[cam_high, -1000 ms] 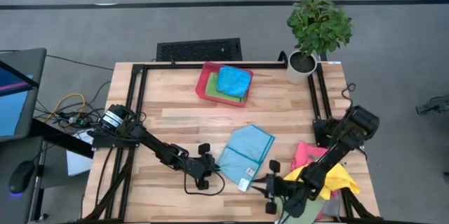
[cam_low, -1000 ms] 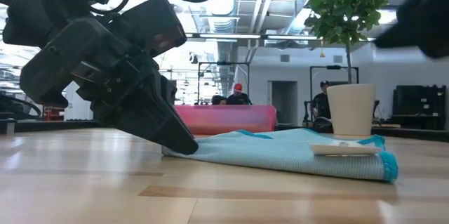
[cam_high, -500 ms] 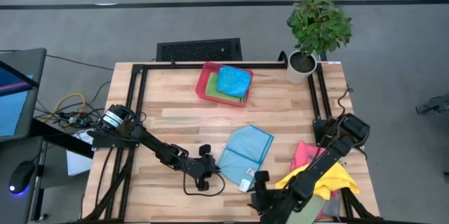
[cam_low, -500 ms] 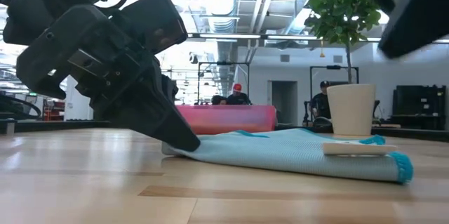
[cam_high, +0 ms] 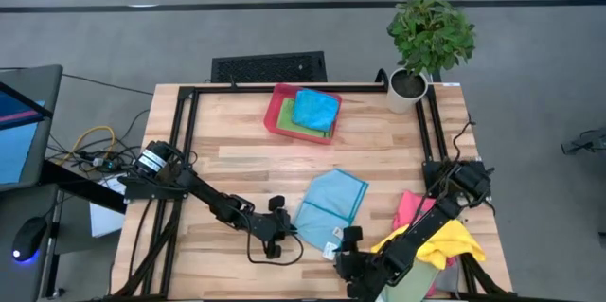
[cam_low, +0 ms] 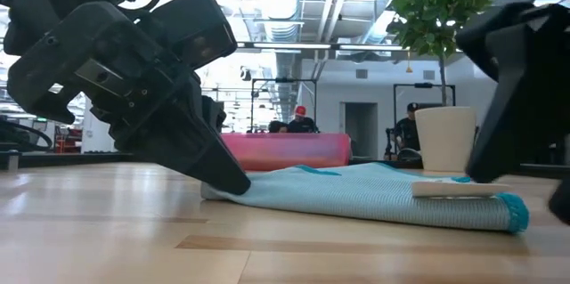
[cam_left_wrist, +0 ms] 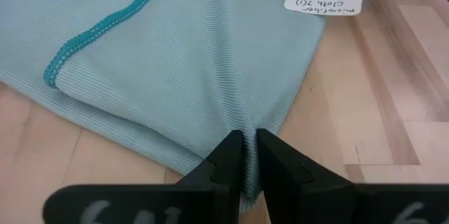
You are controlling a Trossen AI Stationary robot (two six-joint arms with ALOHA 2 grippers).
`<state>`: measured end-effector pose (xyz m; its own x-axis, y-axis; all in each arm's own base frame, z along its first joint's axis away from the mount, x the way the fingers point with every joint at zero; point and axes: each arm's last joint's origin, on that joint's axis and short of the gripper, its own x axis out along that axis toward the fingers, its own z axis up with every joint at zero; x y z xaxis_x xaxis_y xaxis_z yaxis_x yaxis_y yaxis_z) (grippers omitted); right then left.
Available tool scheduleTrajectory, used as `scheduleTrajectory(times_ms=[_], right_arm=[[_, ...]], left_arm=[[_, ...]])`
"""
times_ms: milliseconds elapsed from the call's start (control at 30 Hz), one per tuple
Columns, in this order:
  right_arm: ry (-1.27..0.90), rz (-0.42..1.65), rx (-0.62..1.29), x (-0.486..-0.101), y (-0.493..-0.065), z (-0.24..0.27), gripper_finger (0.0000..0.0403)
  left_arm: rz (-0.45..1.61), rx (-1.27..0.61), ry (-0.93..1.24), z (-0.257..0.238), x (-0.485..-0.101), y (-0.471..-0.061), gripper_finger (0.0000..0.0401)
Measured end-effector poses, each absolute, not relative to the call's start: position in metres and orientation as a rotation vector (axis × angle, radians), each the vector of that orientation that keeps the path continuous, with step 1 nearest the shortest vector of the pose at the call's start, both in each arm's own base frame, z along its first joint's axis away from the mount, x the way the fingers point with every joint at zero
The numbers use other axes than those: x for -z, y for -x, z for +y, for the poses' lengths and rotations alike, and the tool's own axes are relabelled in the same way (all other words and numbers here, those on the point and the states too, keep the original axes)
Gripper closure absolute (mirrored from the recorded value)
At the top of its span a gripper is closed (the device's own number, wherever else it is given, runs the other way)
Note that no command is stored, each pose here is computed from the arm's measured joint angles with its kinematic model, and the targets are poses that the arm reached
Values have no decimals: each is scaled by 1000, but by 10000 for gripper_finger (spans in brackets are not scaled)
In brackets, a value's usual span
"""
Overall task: Fold microfiber towels
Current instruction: Fold the light blue microfiber cloth
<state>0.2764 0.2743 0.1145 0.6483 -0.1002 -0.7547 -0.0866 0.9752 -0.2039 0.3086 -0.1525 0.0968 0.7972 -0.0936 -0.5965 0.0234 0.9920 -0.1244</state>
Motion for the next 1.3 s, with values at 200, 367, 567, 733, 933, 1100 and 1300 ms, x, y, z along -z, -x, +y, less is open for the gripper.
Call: scheduleTrajectory(times_ms=[200, 367, 567, 733, 933, 1100, 1300], right_arm=[[282, 881, 103, -106, -273, 268, 180], [295, 896, 113, -100, -273, 268, 180], [281, 888, 134, -91, -274, 269, 187], [259, 898, 141, -90, -274, 269, 244], [258, 918, 133, -89, -273, 269, 328], [267, 920, 127, -89, -270, 270, 389], [260, 912, 124, -88, -264, 276, 376]], left_arm=[[656, 83, 118, -153, -96, -308, 367], [667, 86, 122, -153, -96, -308, 367], [667, 88, 123, -153, -96, -308, 367], [672, 101, 131, -153, -96, -308, 367], [664, 142, 181, -155, -97, -309, 367], [569, 257, 275, -162, -116, -312, 367], [524, 295, 262, -166, -137, -307, 367]])
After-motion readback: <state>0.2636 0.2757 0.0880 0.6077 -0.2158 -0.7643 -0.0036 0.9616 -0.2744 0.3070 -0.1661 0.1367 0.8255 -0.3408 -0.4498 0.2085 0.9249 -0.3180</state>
